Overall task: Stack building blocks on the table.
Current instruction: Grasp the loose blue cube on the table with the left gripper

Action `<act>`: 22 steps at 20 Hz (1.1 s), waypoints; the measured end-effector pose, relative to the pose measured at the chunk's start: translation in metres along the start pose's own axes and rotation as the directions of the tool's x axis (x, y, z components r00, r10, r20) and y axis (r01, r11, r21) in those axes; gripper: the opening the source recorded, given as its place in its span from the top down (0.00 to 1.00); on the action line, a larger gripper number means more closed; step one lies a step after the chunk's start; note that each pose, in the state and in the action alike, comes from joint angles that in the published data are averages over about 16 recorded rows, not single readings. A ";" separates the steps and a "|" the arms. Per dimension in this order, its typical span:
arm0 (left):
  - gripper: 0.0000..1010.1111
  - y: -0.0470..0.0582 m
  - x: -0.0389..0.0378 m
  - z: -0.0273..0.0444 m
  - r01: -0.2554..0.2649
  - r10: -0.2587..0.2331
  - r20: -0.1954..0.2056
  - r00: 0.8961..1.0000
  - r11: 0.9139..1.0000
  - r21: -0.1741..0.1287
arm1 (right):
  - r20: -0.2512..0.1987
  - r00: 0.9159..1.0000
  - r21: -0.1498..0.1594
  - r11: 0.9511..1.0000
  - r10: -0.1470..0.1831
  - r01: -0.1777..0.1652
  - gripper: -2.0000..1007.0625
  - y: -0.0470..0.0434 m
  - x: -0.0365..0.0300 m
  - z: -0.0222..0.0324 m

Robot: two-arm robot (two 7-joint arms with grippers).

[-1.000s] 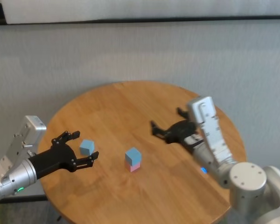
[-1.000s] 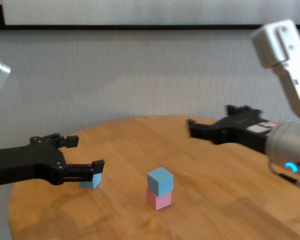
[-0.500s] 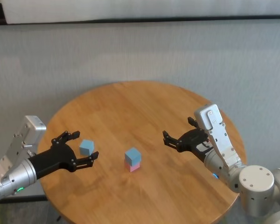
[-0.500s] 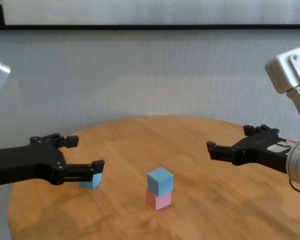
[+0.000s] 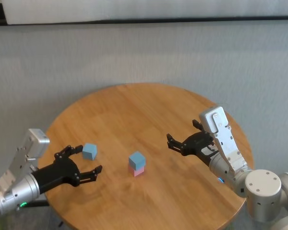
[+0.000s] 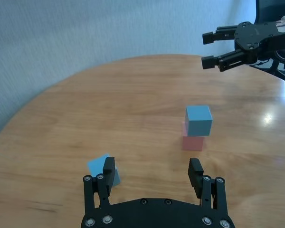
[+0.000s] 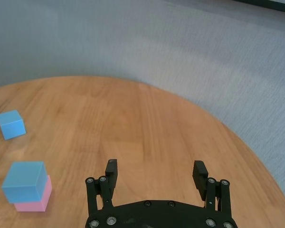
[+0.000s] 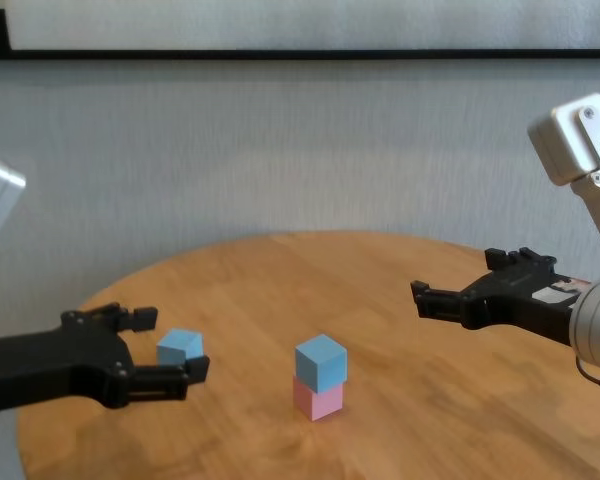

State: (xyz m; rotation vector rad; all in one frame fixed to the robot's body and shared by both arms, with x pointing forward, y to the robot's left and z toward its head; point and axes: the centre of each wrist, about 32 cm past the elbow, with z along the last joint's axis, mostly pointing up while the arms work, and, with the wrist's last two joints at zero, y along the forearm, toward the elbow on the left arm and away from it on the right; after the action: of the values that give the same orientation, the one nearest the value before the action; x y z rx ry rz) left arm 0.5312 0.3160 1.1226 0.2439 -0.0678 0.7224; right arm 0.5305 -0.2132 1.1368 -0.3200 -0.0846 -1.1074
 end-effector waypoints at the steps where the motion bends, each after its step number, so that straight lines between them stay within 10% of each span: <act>1: 0.01 -0.001 -0.0005 -0.0013 0.001 -0.001 -0.004 1.000 1.000 0.002 | 0.000 1.000 0.000 1.000 0.000 0.000 0.01 0.0001 -0.0001 0.0001; 22: 0.01 -0.011 0.0241 -0.0088 -0.039 0.039 -0.061 0.997 0.999 -0.002 | -0.003 1.000 0.006 1.000 0.000 0.001 0.01 0.0010 -0.0008 0.0011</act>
State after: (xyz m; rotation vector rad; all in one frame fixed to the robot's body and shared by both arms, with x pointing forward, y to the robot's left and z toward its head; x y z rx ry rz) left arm 0.5564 0.3258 1.1154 0.2178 -0.0158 0.7680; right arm 0.5311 -0.2118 1.1374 -0.3131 -0.0857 -1.1078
